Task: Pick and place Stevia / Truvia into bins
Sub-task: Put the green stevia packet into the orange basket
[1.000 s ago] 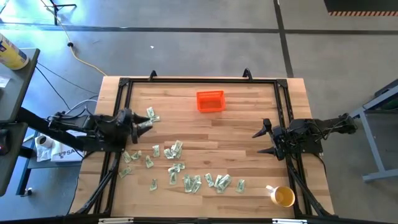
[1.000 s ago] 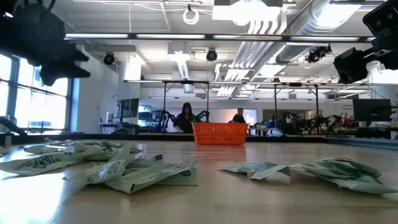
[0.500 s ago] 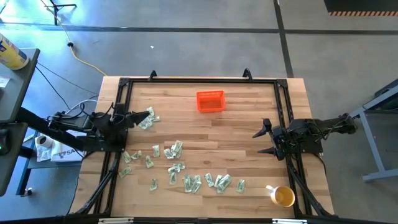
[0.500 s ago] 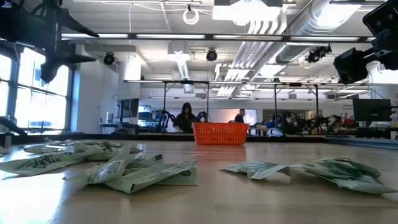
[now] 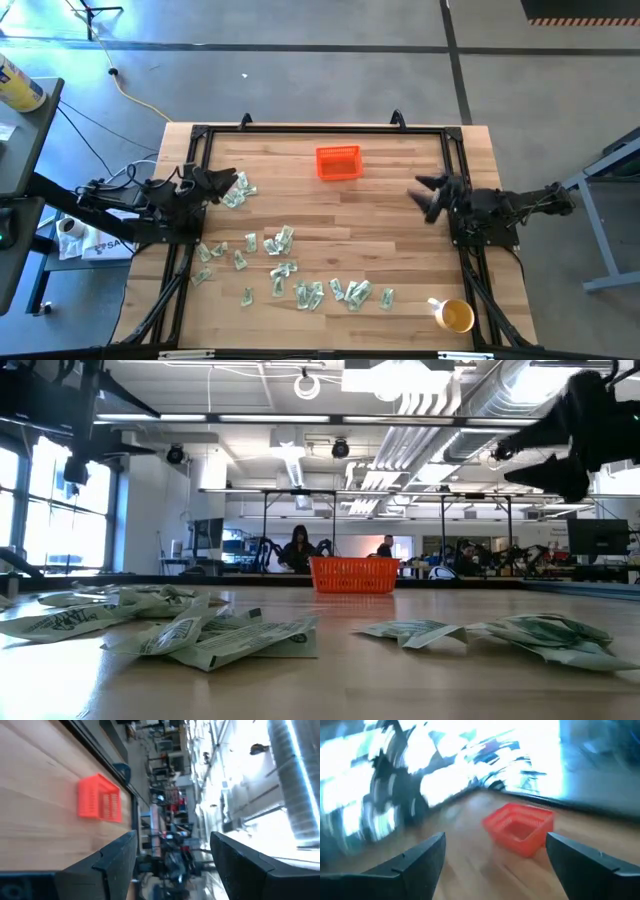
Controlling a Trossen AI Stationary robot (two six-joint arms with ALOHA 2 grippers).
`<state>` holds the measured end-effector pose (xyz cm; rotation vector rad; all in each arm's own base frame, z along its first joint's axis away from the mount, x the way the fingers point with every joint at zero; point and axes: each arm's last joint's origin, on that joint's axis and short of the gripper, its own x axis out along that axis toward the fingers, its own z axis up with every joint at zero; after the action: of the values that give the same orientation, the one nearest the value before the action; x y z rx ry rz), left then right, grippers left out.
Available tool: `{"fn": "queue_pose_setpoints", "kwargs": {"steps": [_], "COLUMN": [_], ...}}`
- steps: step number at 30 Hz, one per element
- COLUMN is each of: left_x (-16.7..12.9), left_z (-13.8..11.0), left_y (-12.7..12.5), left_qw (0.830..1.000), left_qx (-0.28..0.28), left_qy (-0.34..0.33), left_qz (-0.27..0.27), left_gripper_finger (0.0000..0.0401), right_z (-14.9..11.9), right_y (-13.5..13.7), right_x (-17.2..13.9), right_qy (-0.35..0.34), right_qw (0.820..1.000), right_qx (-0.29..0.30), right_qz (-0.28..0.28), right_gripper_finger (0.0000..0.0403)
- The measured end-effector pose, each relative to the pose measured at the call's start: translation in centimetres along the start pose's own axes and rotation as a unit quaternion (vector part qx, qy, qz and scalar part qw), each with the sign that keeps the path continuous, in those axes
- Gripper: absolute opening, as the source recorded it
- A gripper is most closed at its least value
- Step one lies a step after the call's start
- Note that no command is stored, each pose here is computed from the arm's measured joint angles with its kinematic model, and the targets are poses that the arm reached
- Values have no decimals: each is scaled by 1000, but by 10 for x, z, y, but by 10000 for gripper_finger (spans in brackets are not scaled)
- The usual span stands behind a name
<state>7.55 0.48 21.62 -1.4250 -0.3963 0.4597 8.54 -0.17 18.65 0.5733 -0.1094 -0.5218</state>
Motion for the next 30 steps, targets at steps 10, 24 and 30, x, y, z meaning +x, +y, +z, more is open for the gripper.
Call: {"fn": "queue_pose_setpoints", "kwargs": {"steps": [10,24,30], "left_x": [-1,-5,-5], "left_z": [-5,-16,-16], "left_y": [3,9,10], "left_qw": [996,947,941], "left_qx": [24,157,177], "left_qy": [90,278,288], "left_qz": [7,-17,-22], "left_gripper_finger": [285,285,285], "right_z": [36,43,8], "right_y": [14,24,63], "right_x": [-6,1,52], "right_qy": [-160,-171,32], "right_qw": [949,931,954], "right_qx": [269,308,294], "right_qz": [40,98,56], "right_gripper_finger": [332,332,332]}}
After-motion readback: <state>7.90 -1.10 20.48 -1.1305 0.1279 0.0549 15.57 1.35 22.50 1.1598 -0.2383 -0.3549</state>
